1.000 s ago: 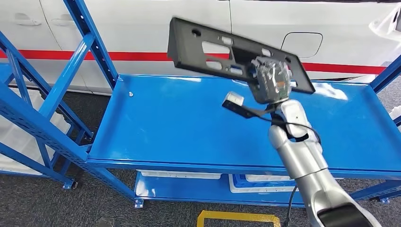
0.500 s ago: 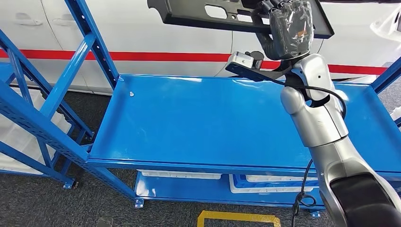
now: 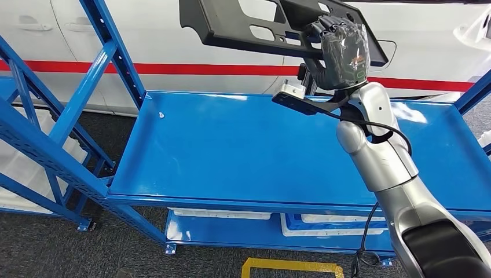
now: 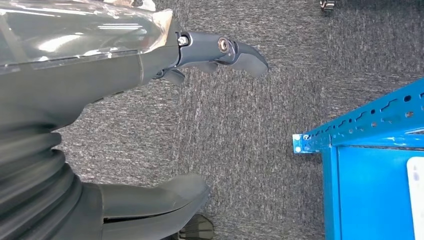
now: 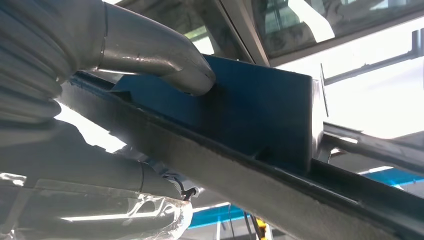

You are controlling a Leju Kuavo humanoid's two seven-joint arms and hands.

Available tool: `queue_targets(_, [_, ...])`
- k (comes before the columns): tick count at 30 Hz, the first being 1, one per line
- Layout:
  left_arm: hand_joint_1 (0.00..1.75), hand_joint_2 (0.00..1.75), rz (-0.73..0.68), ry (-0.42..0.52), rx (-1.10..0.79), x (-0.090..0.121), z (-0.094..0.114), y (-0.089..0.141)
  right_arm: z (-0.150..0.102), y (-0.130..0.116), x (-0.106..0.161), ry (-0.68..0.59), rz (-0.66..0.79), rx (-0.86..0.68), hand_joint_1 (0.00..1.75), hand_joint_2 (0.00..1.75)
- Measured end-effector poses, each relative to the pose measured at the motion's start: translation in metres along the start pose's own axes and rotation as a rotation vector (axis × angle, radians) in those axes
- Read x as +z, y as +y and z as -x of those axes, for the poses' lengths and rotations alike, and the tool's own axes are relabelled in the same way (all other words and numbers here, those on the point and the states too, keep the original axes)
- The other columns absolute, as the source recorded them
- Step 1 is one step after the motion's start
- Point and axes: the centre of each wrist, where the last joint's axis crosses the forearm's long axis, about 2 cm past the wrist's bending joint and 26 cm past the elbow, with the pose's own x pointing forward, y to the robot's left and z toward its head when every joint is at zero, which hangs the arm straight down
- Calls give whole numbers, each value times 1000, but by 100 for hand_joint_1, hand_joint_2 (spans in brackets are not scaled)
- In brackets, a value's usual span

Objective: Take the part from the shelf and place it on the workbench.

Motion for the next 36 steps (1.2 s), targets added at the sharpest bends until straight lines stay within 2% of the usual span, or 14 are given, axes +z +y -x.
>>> queue_targets(8, [0,175,-2,58,-6,-2,2,5,2,8,18,27,-23,-26,175,175])
queue_targets(16, [0,175,-4,64,-8,-2,1,6,4,11,29,41,-42,-31,175,175])
queue_targets(30, [0,175,-21,80,1,-3,3,10,5,11,28,48,-48,-45,175,175])
queue_targets(36, [0,175,-62,86,-2,-8,0,18,0,10,13,24,-24,-98,175,175])
